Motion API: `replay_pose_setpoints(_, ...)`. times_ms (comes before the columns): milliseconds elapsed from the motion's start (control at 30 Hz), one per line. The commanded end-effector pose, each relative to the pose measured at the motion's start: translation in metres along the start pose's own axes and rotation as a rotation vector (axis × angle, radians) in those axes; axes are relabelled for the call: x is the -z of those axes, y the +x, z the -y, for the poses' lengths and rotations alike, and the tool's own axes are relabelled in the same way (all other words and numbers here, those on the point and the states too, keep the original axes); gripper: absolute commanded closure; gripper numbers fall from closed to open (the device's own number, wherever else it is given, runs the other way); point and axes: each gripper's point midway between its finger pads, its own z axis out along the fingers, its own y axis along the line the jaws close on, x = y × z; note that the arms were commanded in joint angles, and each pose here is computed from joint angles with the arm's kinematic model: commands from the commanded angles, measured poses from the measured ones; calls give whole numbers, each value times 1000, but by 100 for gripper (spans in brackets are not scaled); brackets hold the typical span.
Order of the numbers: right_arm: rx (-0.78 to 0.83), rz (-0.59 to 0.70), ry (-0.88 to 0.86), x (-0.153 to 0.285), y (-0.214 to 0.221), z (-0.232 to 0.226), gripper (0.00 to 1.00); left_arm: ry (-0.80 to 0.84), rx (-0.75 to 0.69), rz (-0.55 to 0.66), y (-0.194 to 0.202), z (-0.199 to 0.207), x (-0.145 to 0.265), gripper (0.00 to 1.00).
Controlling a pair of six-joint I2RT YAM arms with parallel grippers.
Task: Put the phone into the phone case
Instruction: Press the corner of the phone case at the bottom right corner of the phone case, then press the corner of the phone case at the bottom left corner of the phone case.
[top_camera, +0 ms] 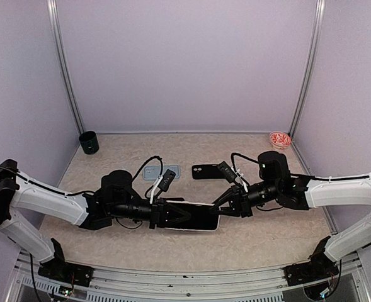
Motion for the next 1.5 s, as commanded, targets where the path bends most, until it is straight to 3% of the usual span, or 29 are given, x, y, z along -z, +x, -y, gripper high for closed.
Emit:
replay_pose_setpoints(0, 42, 31, 59, 2, -14, 4, 100, 66, -53, 71, -27, 21, -5, 96)
replay_pose_setpoints(133, 42, 33, 62, 2, -14, 4, 98, 62, -53, 73, -28, 20, -5, 96)
replay_pose_setpoints(400, 62, 50, 64, 7, -18, -2, 62, 51, -69, 102, -33, 21, -1, 100)
replay_pose_setpoints(867, 73, 74, 20, 11, -13, -13, 28, 49, -122, 225, -54, 36, 20, 100)
replay_pose_setpoints(1100, 41, 69, -35, 7, -10, -16, 27, 43, -126, 242, -58, 37, 22, 100)
replay_pose_setpoints(1467, 0, 55, -78, 0, -8, -15, 42, 31, -145, 283, -66, 41, 31, 100)
